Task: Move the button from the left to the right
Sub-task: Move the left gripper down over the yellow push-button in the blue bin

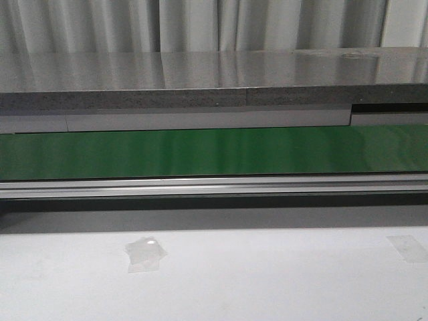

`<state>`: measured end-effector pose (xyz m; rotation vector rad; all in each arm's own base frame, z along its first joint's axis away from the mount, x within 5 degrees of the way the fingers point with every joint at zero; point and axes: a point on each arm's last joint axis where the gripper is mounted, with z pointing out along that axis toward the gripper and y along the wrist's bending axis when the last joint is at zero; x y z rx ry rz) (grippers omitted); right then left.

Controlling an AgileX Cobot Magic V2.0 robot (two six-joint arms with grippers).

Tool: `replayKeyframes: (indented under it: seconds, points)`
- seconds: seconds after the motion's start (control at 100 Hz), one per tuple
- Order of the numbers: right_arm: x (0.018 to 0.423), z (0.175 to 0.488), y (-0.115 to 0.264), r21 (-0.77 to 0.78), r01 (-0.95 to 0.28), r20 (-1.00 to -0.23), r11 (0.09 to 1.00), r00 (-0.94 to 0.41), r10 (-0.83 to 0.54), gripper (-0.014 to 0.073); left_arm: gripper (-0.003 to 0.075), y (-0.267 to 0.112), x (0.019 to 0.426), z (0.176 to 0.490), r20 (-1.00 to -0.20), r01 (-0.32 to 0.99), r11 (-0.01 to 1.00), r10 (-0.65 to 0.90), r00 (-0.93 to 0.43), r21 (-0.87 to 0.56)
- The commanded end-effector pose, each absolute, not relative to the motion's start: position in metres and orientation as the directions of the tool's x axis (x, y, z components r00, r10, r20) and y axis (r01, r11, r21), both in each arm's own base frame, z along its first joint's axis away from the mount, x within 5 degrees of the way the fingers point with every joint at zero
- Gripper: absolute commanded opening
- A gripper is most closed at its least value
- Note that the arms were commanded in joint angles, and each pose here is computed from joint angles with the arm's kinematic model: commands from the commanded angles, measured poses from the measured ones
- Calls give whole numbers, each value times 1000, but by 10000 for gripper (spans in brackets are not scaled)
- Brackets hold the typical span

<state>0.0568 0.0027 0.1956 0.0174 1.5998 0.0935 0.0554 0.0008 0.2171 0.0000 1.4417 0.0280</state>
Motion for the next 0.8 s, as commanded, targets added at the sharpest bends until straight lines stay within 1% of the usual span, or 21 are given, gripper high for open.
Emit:
replayKeyframes:
  seconds: [0.0, 0.34, 0.46, 0.61, 0.74, 0.79]
  points:
    - [54, 209, 3, 62, -61, -994, 996, 85, 67, -68, -20, 0, 54, 211, -980, -10, 1000, 15, 197, 13]
    - [54, 209, 3, 62, -61, -994, 996, 85, 67, -68, -20, 0, 54, 211, -980, -10, 1000, 15, 198, 13]
    - [54, 209, 3, 62, -61, -994, 996, 85, 67, -68, -20, 0, 52, 218, -977, -12, 1000, 15, 211, 13]
    - [54, 209, 3, 62, -61, -994, 996, 85, 67, -68, -20, 1, 48, 244, -983, -26, 1000, 15, 181, 11]
    - [54, 209, 3, 62, -61, -994, 996, 85, 67, -68, -20, 3, 48, 272, -995, -42, 999, 12, 102, 8]
    - [54, 209, 3, 62, -61, -994, 996, 85, 67, -68, -20, 3, 49, 287, -997, -48, 999, 10, 77, 7]
